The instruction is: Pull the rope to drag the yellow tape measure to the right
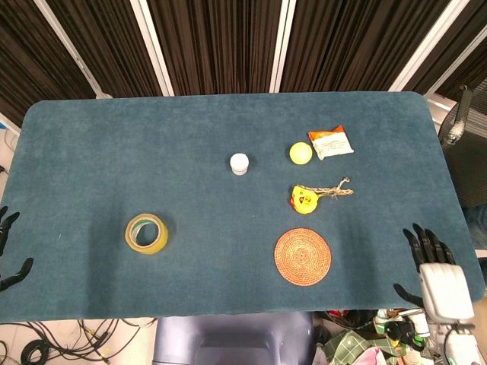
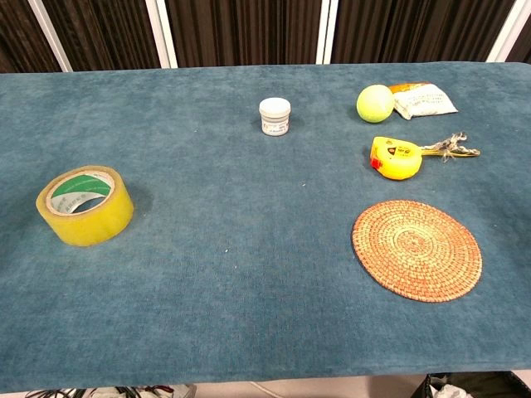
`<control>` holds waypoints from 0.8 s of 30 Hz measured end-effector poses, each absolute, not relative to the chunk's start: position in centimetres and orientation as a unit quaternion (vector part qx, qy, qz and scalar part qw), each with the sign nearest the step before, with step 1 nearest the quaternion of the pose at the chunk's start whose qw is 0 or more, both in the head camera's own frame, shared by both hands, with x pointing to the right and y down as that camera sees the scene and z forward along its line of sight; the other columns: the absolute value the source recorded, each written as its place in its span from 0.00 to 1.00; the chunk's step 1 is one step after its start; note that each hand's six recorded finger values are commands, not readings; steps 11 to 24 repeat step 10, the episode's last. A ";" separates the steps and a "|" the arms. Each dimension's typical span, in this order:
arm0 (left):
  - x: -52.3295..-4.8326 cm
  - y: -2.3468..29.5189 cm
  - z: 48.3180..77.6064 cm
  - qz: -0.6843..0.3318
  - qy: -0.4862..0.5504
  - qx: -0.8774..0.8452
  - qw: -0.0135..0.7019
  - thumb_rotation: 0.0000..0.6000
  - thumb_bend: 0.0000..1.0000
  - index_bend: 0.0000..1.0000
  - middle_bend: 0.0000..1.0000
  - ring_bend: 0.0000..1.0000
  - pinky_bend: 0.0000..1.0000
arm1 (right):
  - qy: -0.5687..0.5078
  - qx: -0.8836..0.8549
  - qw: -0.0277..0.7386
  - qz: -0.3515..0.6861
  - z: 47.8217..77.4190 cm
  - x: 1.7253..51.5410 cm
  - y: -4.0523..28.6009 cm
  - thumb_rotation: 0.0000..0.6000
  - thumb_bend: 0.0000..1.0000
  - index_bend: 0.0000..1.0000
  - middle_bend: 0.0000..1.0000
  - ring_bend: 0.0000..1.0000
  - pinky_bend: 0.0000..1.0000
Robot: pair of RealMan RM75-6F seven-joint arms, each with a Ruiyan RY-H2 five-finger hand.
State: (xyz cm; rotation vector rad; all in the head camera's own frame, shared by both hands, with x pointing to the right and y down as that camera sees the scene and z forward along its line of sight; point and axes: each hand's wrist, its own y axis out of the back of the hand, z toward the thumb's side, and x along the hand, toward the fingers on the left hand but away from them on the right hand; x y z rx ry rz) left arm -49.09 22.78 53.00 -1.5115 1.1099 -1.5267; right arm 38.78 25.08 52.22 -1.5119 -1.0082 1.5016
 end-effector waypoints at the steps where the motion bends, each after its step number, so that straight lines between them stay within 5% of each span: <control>1: -49.1 22.8 53.0 -0.590 0.429 -0.585 0.354 1.00 0.30 0.10 0.00 0.00 0.00 | -0.393 -0.588 0.391 0.588 52.1 39.1 25.6 1.00 0.05 0.00 0.00 0.02 0.14; 24: -48.5 23.0 52.8 -0.583 0.421 -0.591 0.366 1.00 0.30 0.11 0.00 0.00 0.00 | -0.387 -0.585 0.392 0.595 53.0 40.8 26.0 1.00 0.05 0.00 0.00 0.02 0.14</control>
